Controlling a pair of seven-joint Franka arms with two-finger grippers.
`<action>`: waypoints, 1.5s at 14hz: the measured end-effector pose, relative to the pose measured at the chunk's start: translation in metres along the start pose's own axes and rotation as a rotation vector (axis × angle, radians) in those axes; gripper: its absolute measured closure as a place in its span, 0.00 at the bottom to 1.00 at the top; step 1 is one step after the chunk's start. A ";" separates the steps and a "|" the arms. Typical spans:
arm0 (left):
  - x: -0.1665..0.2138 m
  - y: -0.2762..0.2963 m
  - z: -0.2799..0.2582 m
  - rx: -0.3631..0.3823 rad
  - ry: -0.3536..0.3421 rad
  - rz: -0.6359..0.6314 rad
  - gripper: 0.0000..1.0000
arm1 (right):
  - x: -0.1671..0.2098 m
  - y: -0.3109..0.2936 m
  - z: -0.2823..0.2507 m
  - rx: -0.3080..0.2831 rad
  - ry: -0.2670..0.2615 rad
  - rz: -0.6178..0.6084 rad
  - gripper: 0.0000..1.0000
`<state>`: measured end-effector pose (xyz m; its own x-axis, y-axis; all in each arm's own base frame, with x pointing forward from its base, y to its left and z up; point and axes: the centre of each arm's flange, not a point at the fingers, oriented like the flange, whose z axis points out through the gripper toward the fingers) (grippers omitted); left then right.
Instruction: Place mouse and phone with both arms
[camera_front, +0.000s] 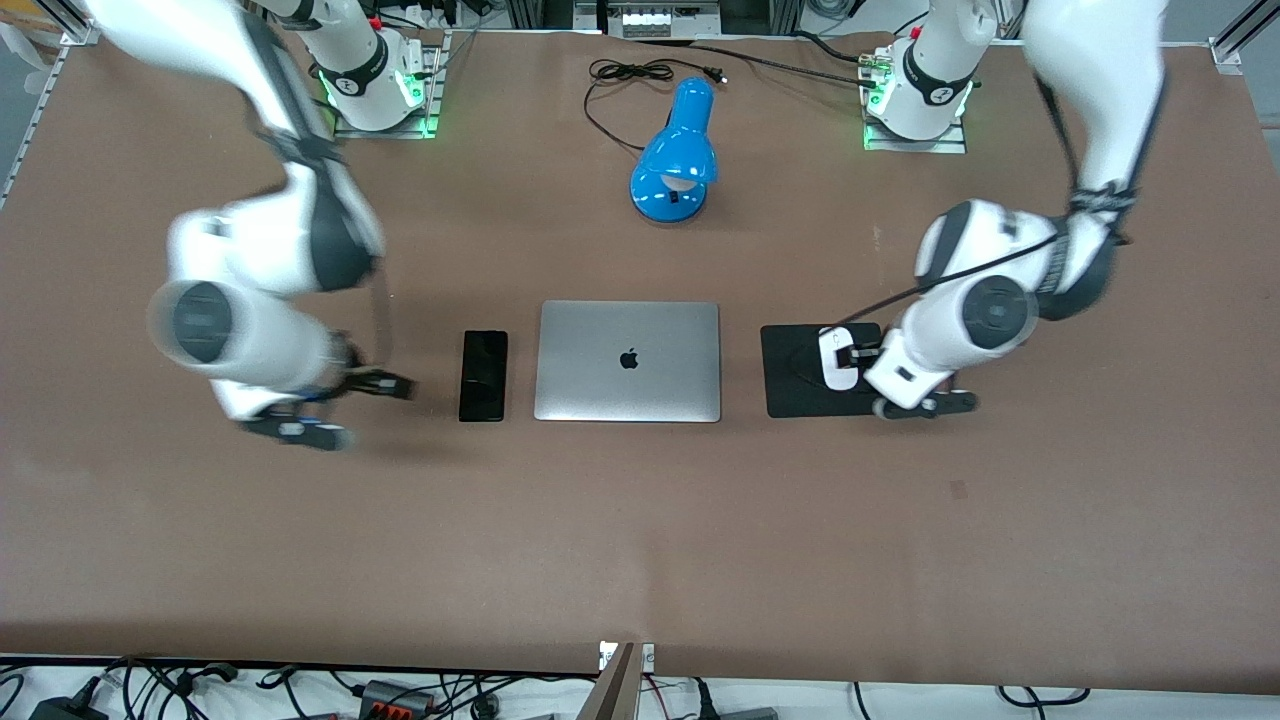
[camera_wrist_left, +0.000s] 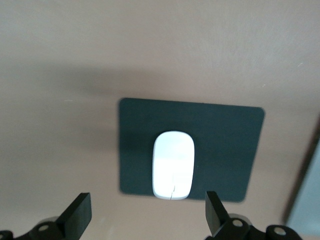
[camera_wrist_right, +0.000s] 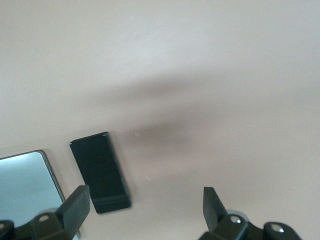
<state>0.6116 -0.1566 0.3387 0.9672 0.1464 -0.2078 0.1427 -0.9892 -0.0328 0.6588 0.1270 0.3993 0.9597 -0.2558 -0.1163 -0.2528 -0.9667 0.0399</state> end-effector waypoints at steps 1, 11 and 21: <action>0.007 -0.010 -0.031 -0.004 0.005 -0.018 0.00 | 0.006 0.024 -0.025 0.005 0.000 -0.002 0.00; -0.003 -0.140 -0.243 -0.047 0.074 -0.009 0.00 | -0.011 0.240 -0.178 0.126 -0.005 -0.051 0.00; -0.114 -0.147 -0.251 -0.014 0.176 0.143 0.00 | -0.064 0.218 -0.196 -0.013 0.180 -0.125 0.00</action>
<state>0.5331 -0.0289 0.6122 0.9994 0.0028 -0.0351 0.0027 -1.0000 -0.0015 0.5665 -0.0654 0.6103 0.9902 -0.1269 0.0578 -0.1298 -0.9903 0.0491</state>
